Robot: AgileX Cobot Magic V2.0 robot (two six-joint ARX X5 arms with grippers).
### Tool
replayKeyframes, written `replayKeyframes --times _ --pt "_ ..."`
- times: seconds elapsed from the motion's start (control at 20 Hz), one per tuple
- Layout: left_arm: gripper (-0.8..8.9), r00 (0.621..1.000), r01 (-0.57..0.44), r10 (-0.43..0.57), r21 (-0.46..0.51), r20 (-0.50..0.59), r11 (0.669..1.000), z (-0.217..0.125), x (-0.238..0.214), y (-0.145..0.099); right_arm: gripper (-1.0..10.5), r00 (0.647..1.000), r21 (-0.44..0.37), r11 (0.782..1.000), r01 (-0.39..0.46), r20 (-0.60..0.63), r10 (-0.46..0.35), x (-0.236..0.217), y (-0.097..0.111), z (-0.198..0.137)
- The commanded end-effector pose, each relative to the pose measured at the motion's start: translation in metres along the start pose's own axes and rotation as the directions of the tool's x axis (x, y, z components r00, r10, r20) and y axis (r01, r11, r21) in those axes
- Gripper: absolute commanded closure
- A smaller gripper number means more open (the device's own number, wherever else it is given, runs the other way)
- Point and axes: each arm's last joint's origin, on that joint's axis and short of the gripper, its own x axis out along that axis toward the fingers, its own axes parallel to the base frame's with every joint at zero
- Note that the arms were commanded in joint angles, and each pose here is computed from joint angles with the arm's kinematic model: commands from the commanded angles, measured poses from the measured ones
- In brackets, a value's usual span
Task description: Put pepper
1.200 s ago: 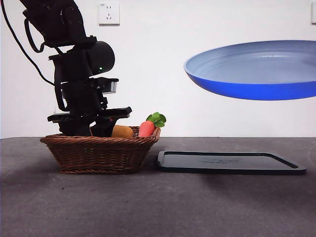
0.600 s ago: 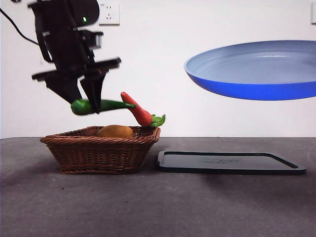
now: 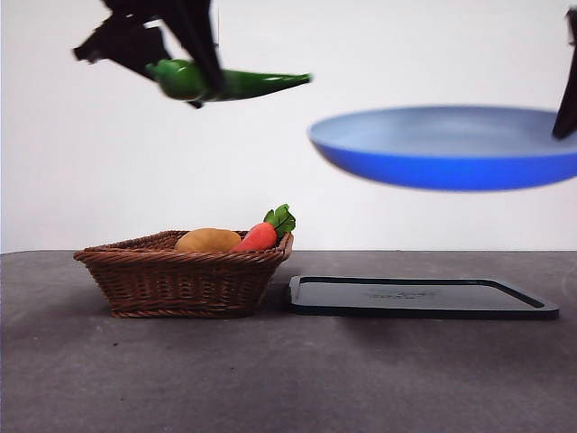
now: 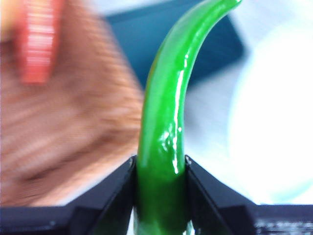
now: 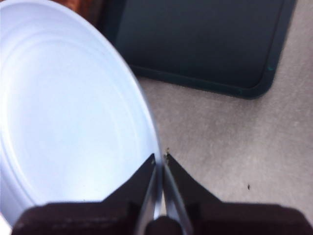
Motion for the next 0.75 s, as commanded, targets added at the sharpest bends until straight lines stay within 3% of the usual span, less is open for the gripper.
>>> replayKeyframes --times 0.05,0.2,0.3,0.75 --pt "6.88 0.999 0.045 -0.045 0.068 0.003 0.997 0.002 0.007 -0.025 9.4 0.999 0.037 0.998 -0.043 -0.032 0.044 0.017 0.001 0.011" --pt "6.88 0.998 0.05 -0.057 0.154 0.039 0.987 0.001 0.017 -0.052 9.4 0.991 0.054 0.993 -0.101 -0.08 0.105 0.039 0.008 0.016" --pt "6.88 1.0 0.015 -0.017 0.207 0.007 0.978 -0.002 0.032 -0.059 9.4 0.988 0.044 0.99 -0.131 -0.082 0.134 0.046 0.017 0.018" --pt "6.86 0.986 -0.002 0.038 0.218 -0.16 0.976 -0.011 0.097 -0.056 9.4 0.985 0.043 0.989 -0.141 -0.093 0.145 0.048 0.024 0.017"
